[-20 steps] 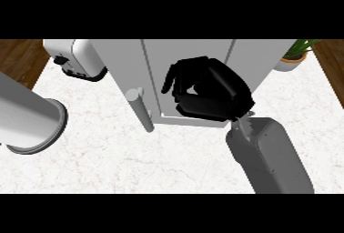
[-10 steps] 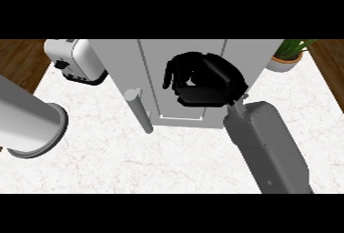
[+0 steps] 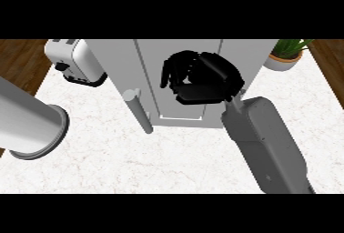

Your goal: Pick up the bottled water, place it into the cabinet and close the cabinet

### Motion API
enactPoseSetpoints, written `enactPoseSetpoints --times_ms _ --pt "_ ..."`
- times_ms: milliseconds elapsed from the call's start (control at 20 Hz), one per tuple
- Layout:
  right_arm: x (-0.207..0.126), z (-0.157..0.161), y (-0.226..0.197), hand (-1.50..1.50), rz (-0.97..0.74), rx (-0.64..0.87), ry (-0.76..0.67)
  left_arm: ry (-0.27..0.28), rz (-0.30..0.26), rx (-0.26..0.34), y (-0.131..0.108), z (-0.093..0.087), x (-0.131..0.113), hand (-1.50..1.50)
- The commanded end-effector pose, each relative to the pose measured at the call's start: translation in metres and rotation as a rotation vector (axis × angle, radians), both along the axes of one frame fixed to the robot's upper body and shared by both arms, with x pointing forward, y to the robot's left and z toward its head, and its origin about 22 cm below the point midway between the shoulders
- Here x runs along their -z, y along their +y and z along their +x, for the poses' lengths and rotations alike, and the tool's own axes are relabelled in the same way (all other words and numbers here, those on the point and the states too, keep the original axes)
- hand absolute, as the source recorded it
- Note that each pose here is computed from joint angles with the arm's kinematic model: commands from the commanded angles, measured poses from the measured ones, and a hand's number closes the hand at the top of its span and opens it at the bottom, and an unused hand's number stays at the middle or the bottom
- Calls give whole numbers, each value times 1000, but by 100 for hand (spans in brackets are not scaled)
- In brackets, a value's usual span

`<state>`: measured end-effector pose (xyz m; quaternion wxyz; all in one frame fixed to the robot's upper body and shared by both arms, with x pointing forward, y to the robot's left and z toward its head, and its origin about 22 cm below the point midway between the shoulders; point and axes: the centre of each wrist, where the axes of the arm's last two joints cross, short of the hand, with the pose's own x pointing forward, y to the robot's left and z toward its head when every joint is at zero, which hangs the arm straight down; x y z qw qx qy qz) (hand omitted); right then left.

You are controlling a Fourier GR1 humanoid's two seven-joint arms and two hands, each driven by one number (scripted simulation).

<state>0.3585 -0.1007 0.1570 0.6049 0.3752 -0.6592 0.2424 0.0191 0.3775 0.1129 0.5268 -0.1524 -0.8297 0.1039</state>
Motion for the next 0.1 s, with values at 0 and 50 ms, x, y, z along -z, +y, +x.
enactPoseSetpoints --times_ms 0,50 --pt "-26 16 34 150 8 29 39 8 4 20 4 -3 1 -150" --pt "-9 22 28 150 16 20 42 0 3 10 1 5 0 -150"
